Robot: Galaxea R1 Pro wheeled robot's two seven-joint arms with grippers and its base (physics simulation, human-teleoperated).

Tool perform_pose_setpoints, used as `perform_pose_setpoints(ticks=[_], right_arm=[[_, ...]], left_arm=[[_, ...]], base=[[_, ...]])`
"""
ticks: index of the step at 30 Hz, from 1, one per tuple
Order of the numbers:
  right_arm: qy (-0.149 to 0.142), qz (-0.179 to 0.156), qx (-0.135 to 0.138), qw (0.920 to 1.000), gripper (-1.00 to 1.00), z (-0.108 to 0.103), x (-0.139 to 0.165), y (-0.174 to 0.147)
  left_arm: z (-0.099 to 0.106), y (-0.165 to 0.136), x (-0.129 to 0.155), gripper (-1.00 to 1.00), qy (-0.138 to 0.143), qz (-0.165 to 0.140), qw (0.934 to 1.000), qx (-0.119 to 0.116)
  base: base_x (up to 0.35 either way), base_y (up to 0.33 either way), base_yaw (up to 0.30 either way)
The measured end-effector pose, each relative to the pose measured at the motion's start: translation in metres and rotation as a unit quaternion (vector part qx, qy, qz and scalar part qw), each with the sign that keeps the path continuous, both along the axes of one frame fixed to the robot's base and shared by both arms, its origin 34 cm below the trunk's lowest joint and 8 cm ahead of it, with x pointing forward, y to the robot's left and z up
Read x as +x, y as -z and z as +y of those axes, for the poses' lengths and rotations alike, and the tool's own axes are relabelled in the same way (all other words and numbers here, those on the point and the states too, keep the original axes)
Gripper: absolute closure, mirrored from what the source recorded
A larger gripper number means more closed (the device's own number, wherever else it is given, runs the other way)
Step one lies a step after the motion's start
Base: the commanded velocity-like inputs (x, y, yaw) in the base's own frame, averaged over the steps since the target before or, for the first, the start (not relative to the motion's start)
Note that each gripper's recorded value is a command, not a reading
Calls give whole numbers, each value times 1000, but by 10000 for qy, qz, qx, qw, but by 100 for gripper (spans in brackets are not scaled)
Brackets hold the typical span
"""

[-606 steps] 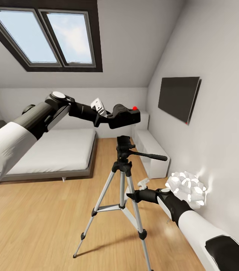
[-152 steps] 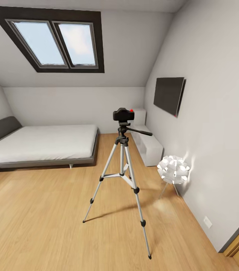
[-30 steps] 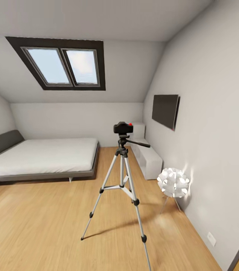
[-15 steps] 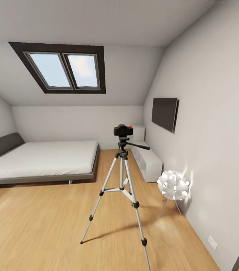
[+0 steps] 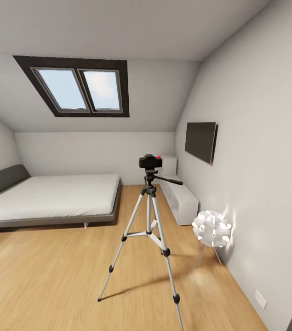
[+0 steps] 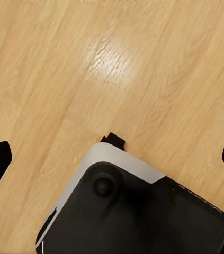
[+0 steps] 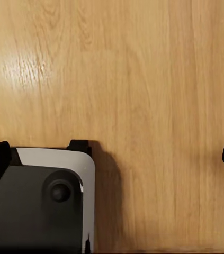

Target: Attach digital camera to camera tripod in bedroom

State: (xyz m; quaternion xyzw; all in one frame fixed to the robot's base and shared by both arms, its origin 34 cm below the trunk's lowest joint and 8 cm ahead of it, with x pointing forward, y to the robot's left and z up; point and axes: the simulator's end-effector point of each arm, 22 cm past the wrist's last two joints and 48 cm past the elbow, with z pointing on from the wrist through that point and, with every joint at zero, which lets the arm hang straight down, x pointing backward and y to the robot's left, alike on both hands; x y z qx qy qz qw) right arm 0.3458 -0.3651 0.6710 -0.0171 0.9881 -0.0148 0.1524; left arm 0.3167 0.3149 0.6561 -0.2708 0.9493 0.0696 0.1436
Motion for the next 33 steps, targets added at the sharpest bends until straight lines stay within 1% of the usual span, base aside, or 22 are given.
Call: perform_pose_setpoints(ticks=[5, 11, 13, 14, 15, 20, 33], right_arm=[[162, 117, 57, 9998, -100, 0, -24, 8], [263, 117, 87, 9995, -100, 0, -29, 9], [351, 95, 113, 9993, -100, 0, -29, 9], [491, 79, 157, 9986, -100, 0, -29, 9], [511, 71, 164, 9985, -100, 0, -28, 9], [554, 48, 184, 9983, -100, 1, -27, 8], [563, 49, 191, 9982, -100, 1, -26, 7]], left_arm=[[0, 0, 0, -100, 0, 9, 10000, -5], [0, 0, 0, -100, -11, 6, 10000, -7], [0, -1, 0, -100, -45, -2, 10000, -16], [0, -1, 0, -100, -165, -11, 9998, -56], [0, -1, 0, -100, -196, -20, 9998, -66], [0, -2, 2, -100, -303, -57, 9995, -103], [-1, -3, 3, -100, -337, -79, 9993, -128]], base=[[0, 0, 0], [0, 0, 0], [0, 0, 0], [0, 0, 0], [0, 0, 0], [0, 0, 0], [0, 0, 0]])
